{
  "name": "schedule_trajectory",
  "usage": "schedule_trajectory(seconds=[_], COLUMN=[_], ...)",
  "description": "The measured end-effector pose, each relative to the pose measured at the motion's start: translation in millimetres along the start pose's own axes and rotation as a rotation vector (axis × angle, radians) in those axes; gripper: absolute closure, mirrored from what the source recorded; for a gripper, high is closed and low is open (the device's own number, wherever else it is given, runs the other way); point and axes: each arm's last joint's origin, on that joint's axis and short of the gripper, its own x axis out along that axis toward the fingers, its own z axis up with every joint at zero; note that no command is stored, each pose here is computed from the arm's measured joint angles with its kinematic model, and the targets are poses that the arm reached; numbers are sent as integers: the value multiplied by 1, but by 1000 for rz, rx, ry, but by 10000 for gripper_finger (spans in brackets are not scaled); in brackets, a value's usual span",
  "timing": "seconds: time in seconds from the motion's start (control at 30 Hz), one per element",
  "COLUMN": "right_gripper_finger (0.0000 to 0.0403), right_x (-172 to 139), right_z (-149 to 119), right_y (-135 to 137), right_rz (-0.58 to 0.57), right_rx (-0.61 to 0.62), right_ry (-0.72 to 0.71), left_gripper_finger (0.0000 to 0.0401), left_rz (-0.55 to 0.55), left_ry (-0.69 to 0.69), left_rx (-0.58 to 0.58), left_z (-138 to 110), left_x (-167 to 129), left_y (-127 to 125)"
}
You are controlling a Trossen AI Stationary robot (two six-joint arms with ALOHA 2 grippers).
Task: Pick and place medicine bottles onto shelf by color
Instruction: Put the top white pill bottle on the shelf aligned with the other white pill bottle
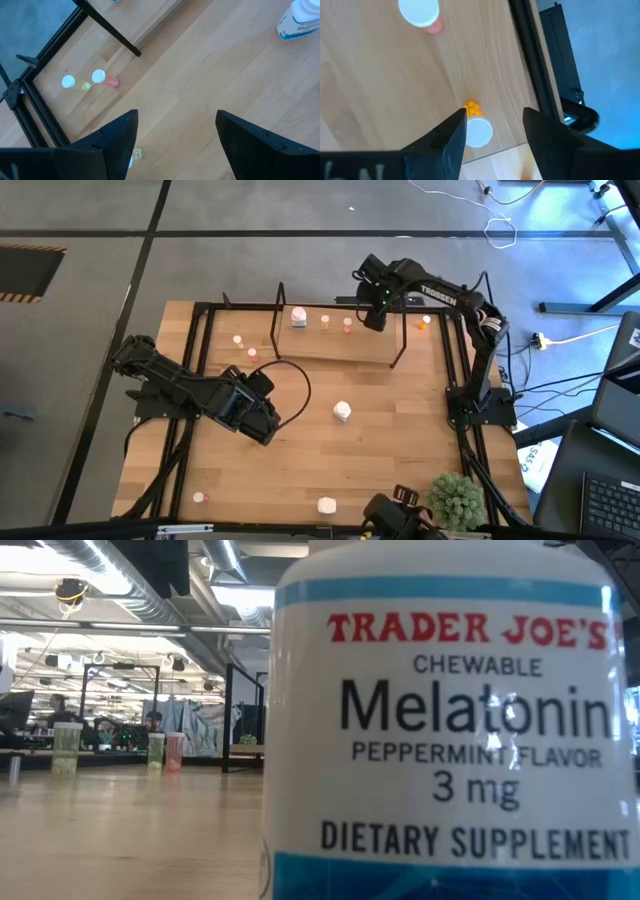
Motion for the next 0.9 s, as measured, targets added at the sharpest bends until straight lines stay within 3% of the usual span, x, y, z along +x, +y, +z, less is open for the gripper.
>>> schedule_trajectory(seconds=[0.27,0.6,0.9], right_gripper_finger=[205,205,205], right_x=[-43,-107,-124], right_z=[5,-24,-63], right_y=[13,75,141], right_rz=[-6,61,136], right_rx=[-46,-162,-285], right_ry=[-47,-213,-396], left_gripper_finger=[138,138,138], left_rz=[0,-9,-29], left_ry=[0,45,49], left_rx=[1,21,85], left_z=[0,-3,-17], left_x=[0,-1,-12], left_y=[0,0,-3])
